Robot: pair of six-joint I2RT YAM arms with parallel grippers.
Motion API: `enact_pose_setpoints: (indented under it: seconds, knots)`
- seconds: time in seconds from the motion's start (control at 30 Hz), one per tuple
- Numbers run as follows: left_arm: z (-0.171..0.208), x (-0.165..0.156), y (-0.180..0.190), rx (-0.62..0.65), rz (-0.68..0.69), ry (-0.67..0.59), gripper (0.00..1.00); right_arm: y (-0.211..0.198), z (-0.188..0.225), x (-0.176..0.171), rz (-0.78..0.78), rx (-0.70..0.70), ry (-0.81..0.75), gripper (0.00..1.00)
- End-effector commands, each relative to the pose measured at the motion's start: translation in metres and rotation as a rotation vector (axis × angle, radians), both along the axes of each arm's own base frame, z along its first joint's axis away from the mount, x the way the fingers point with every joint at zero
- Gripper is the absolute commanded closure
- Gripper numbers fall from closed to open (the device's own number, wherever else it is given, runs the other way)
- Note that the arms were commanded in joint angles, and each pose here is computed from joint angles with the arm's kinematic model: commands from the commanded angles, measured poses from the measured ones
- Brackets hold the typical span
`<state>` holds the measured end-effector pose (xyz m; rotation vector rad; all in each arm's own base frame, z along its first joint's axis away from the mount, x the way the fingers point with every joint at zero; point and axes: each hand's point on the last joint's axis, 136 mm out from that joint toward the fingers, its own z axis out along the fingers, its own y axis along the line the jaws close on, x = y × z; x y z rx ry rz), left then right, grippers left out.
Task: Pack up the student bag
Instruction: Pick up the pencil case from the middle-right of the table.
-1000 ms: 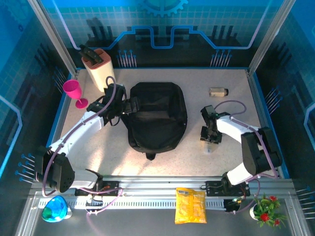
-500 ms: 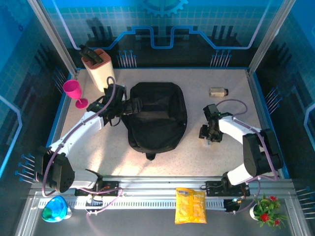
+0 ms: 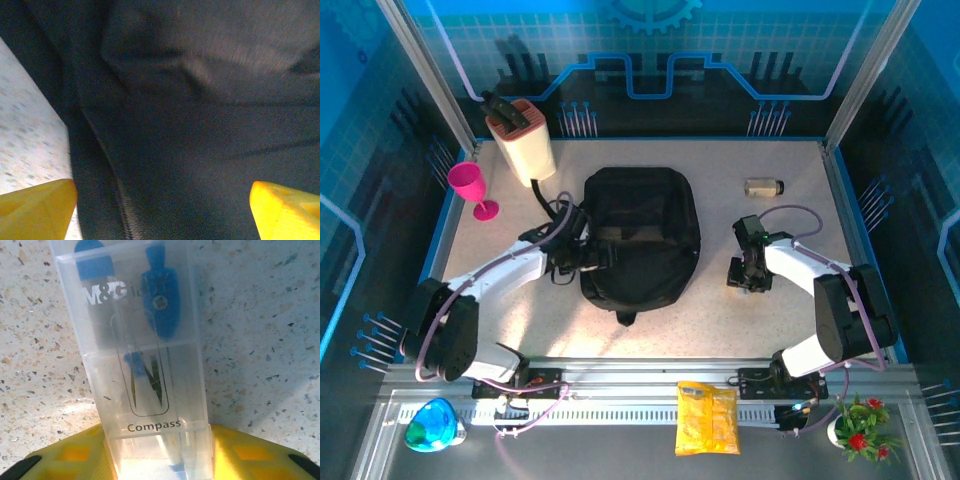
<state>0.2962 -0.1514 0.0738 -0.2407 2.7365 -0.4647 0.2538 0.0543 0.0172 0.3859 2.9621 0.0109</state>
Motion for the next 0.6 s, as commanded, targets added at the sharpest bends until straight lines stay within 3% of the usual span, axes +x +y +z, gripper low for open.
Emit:
enact_pose_setpoints:
  seconds: [0.0, 0.37, 0.57]
  knots:
    - [-0.011, -0.001, -0.025, -0.063, 0.009, 0.02, 0.11, 0.005, 0.02, 0.015, 0.017, 0.008, -0.074, 0.57]
    - [0.0, -0.001, -0.116, -0.298, -0.019, -0.003, 0.13, 0.042, 0.085, 0.055, 0.098, 0.199, -0.328, 0.58]
    - [0.023, 0.006, -0.09, -0.212, 0.047, -0.081, 0.05, 0.072, 0.126, 0.077, 0.215, 0.33, -0.463, 0.58]
